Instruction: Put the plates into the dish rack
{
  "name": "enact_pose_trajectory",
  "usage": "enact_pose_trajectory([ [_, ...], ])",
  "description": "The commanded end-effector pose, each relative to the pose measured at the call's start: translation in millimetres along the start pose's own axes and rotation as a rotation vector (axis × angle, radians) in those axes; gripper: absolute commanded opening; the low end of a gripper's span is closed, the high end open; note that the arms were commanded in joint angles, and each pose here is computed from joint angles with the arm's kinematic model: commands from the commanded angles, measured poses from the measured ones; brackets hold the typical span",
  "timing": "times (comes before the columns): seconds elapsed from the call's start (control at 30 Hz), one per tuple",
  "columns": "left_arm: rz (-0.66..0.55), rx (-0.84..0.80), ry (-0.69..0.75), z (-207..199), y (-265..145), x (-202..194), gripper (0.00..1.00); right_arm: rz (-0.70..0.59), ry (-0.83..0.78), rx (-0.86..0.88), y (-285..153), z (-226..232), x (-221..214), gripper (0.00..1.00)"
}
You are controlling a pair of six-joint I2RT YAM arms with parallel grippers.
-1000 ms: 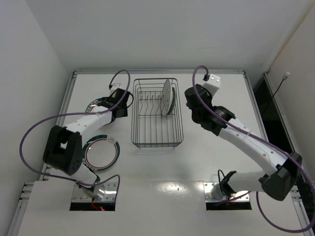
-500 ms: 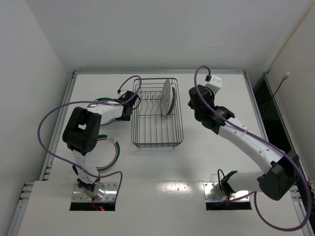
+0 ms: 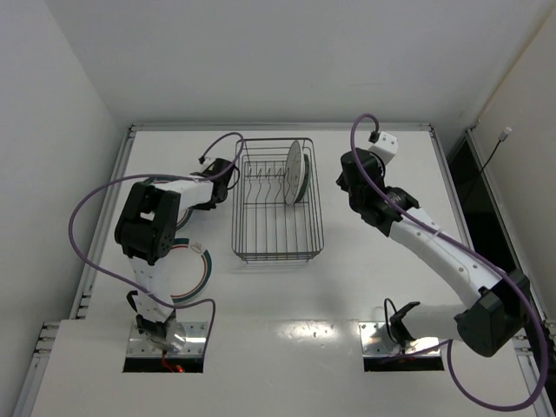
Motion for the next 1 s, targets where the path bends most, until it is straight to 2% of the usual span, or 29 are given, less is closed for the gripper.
enact_pose_trajectory([
  [0.0, 0.080, 0.006, 0.002, -1.7, 14.4, -19.0, 0.00, -0.041, 0.033, 0.025, -4.3, -0.4, 10.7, 0.24],
  [0.07, 0.063, -0.001, -0.033, -0.4, 9.0, -12.8, 0.00, -0.049, 0.042, 0.020, -4.8, -3.5, 14.1, 0.24],
  [0.2, -0.056, -0.032, -0.119, 16.9, -30.3, 24.8, 0.00, -0.063, 0.042, 0.017, -7.2, -8.0, 12.7, 0.24],
  [0.23, -0.116, -0.079, -0.168, 22.7, -53.4, 44.1, 0.00, -0.074, 0.049, 0.011, -9.0, -9.8, 15.6, 0.24],
  [0.5, -0.377, -0.301, -0.376, 47.5, -182.5, 126.7, 0.00, -0.073, 0.048, 0.010, -7.9, -10.2, 12.9, 0.24],
  [0.63, -0.472, -0.556, -0.457, 51.5, -248.0, 156.0, 0.00, -0.077, 0.048, 0.002, -8.9, -12.9, 12.1, 0.24],
  [0.77, -0.528, -0.763, -0.518, 55.0, -298.0, 163.7, 0.00, -0.093, 0.055, -0.011, -11.0, -15.5, 15.7, 0.24],
  [0.83, -0.554, -0.916, -0.530, 51.1, -320.2, 170.8, 0.00, -0.080, 0.044, -0.017, -10.2, -17.5, 10.8, 0.24],
  [0.9, -0.542, -1.087, -0.482, 38.6, -337.2, 164.1, 0.00, -0.087, 0.050, -0.014, -12.3, -18.1, 13.0, 0.24],
  [0.97, -0.579, -1.179, -0.472, 31.4, -348.9, 167.5, 0.00, -0.087, 0.050, -0.014, -12.3, -18.1, 13.0, 0.24],
])
Point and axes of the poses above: each gripper's point midway between its finger pads, its own y axis out along the fingers, its own z axis along the line the jaws close on, x = y × z, the point moved 6 cm from there along -y, back along the fingers, and after that the axes turned 10 degrees about -y, right-handed, at the moved point
